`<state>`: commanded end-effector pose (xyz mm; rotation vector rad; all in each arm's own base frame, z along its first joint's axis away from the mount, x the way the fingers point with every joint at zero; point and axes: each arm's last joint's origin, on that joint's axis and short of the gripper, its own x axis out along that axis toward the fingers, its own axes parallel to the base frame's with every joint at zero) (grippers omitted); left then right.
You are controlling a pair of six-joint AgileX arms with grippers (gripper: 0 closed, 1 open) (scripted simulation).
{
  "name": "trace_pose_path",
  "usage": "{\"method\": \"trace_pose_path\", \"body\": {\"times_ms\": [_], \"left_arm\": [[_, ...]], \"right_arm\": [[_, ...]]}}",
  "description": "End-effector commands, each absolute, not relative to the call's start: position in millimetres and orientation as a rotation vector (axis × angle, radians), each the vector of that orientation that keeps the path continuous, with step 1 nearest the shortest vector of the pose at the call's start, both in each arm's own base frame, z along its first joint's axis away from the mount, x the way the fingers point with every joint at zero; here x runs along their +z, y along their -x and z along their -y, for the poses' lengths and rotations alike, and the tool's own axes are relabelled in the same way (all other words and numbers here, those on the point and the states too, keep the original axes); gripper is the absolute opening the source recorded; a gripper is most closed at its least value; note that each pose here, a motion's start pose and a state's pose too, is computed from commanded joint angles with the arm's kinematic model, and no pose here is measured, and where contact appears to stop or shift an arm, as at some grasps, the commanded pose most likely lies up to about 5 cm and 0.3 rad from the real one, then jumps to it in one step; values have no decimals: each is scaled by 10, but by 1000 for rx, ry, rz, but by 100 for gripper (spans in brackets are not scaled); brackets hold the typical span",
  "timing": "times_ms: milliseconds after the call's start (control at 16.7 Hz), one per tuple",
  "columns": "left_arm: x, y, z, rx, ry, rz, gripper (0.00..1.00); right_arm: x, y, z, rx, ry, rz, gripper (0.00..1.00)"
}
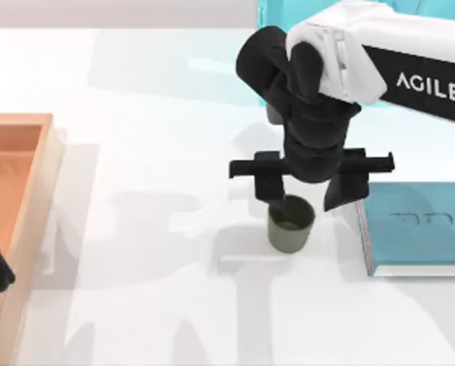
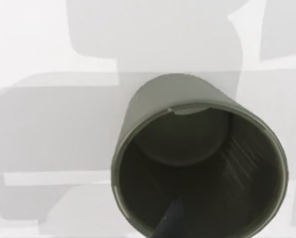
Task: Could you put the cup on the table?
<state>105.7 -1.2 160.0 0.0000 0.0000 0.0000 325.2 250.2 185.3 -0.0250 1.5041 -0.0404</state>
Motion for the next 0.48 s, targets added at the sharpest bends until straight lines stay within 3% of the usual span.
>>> {"method": "trace_pose_path", "body": {"times_ms": [120, 480], "left_arm": [[1600, -1057, 12, 0, 0, 0, 100], [1600, -1057, 12, 0, 0, 0, 100]], "right_arm": [[1853, -3252, -2502, -40, 25, -1504, 98], [1853, -3252, -2502, -40, 25, -1504, 100]]}}
